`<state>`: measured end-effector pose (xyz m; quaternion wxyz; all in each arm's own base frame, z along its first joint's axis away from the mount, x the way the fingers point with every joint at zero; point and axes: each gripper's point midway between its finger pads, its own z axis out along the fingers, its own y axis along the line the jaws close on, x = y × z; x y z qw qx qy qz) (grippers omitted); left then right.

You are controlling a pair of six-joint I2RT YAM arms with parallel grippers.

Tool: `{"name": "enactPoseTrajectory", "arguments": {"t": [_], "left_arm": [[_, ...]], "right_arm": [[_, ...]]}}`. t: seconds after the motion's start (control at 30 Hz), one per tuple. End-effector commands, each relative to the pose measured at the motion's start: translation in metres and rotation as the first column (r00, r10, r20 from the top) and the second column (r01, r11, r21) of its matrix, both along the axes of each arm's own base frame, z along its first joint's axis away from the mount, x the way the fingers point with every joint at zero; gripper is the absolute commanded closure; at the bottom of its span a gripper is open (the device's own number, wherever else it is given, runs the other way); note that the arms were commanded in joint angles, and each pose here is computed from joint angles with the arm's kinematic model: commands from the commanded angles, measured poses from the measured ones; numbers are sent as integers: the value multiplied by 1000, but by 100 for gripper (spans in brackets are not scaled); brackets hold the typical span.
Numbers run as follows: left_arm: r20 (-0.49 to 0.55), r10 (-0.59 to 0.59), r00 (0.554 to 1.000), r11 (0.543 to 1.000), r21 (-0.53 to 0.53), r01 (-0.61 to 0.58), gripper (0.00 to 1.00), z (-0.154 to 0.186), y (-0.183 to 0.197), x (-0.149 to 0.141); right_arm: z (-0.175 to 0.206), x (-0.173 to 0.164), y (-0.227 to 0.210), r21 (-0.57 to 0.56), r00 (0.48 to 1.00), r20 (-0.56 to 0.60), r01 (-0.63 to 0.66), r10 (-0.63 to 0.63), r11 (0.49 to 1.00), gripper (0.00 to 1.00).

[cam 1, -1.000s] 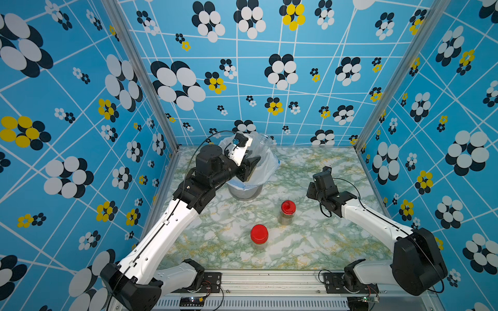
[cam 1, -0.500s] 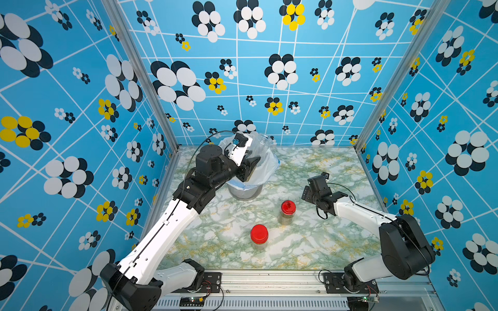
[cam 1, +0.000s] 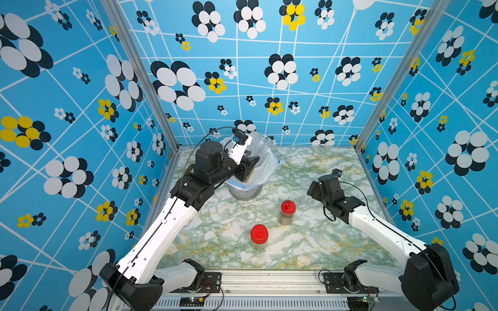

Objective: Empty moldy mung beans from jars
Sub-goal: Place the lid at the center of the board, then pour the moldy mung beans from the jar into the trash bin.

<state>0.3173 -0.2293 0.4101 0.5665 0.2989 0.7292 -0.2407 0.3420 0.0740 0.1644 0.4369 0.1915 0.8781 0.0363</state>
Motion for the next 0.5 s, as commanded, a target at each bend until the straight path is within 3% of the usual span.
{"name": "enactPoseTrajectory", "arguments": {"t": [0.0,0.47], "left_arm": [[-54,42,998,999,21,-41,85,1,7,3],[-159,245,956,955,207,-210,85,-13,38,35]], "right_arm": [[8,-10,-7,-52,1000,-17,-23,22,998,7],[55,-23,16,18,982,21,-191,190,981,5]]}}
